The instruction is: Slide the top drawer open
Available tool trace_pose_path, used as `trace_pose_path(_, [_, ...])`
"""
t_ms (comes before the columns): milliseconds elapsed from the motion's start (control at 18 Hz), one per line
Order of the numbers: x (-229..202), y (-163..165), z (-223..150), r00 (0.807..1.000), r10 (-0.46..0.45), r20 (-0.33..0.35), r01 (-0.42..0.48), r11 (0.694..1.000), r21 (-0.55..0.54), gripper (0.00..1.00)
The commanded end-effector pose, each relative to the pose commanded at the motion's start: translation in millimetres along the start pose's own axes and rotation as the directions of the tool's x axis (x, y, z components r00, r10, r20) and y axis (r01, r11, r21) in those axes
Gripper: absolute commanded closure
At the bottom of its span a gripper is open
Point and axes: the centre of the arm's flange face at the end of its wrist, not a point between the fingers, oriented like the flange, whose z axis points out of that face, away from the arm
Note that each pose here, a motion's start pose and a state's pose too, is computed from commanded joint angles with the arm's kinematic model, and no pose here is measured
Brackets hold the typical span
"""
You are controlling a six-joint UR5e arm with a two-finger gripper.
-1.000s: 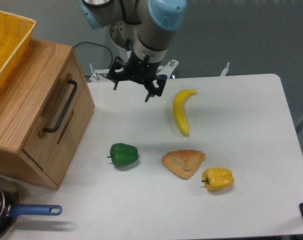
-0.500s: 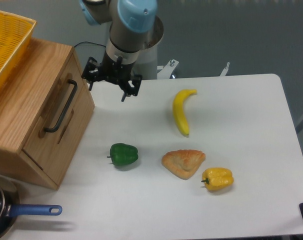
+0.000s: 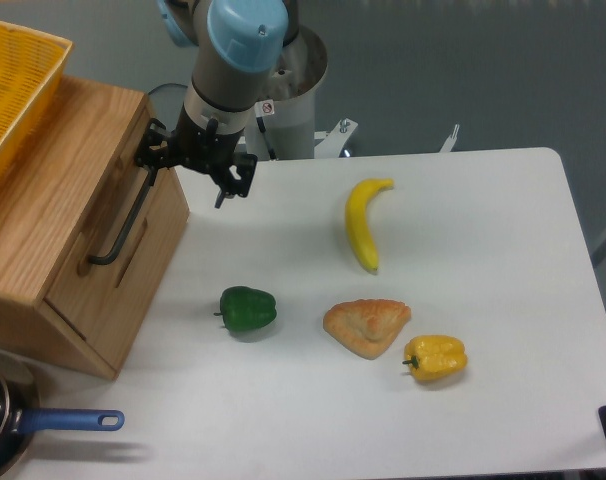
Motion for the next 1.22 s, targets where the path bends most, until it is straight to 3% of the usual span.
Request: trace_pose_path(1222, [10.7,-19.4,40.5,1.0,-0.006,-0.005,0.005,0.999,-0.034,0.0])
